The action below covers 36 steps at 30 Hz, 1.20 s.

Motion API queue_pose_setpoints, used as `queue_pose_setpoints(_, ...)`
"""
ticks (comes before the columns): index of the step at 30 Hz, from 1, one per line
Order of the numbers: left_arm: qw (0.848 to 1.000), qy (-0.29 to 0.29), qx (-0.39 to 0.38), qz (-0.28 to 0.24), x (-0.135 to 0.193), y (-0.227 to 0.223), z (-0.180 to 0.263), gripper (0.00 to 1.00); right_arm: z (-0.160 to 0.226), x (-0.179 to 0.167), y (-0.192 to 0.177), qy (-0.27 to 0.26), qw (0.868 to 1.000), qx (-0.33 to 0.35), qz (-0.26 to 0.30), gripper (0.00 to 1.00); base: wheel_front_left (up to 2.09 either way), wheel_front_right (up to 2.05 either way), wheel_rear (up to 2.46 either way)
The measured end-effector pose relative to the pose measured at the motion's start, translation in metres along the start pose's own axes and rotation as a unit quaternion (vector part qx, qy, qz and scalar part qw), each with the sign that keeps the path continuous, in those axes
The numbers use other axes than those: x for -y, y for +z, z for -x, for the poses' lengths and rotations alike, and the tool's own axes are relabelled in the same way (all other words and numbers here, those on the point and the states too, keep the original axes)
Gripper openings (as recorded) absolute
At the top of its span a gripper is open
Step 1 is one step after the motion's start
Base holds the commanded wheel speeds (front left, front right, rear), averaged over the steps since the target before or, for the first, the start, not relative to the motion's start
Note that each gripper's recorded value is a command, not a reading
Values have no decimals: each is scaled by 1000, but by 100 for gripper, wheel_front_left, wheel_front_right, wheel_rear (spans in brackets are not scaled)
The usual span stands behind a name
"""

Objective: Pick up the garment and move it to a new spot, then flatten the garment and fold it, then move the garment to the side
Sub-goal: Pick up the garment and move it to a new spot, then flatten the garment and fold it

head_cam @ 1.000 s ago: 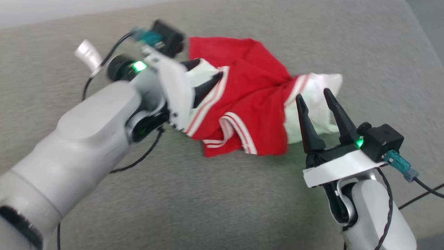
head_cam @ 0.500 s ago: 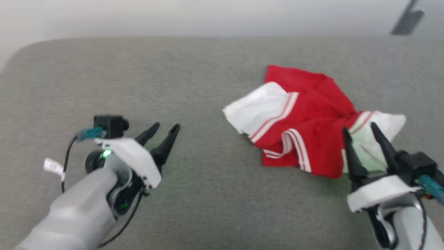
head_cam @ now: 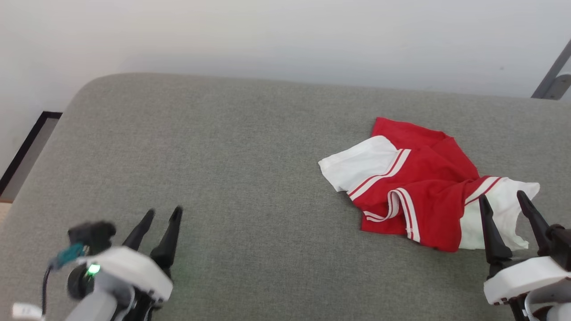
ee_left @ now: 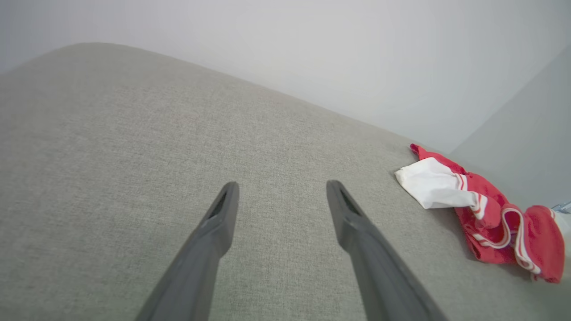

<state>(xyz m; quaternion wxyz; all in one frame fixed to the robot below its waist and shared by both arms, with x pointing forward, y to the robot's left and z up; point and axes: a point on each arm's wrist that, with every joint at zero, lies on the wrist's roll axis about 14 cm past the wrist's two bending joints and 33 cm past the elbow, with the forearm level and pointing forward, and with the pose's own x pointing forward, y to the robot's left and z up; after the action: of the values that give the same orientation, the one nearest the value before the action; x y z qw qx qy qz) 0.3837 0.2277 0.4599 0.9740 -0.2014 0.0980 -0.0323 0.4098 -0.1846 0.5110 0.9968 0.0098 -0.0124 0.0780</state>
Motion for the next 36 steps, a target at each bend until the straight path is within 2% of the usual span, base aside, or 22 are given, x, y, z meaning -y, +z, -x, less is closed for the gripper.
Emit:
queue_pose_setpoints(4,999,26,17,-23,-9,-5,20,100,10,5,3,-10,1000,0,-1,100,0,0,0)
queue_pose_setpoints(5,997,35,20,-61,-13,-7,28,100,13,8,5,-15,1000,2,-2,100,0,0,0)
queue_pose_setpoints(7,996,38,32,-77,-12,-4,32,100,16,10,6,-19,1000,3,-3,100,0,0,0)
queue_pose_setpoints(13,985,21,64,-162,4,6,38,100,22,16,12,-31,999,13,-6,100,0,0,0)
queue_pose_setpoints(17,980,5,72,-186,14,6,38,100,24,16,13,-34,999,15,-9,100,0,0,0)
queue_pose_setpoints(36,982,28,77,-172,10,0,35,100,20,9,1,-16,1000,-9,-1,100,0,0,0)
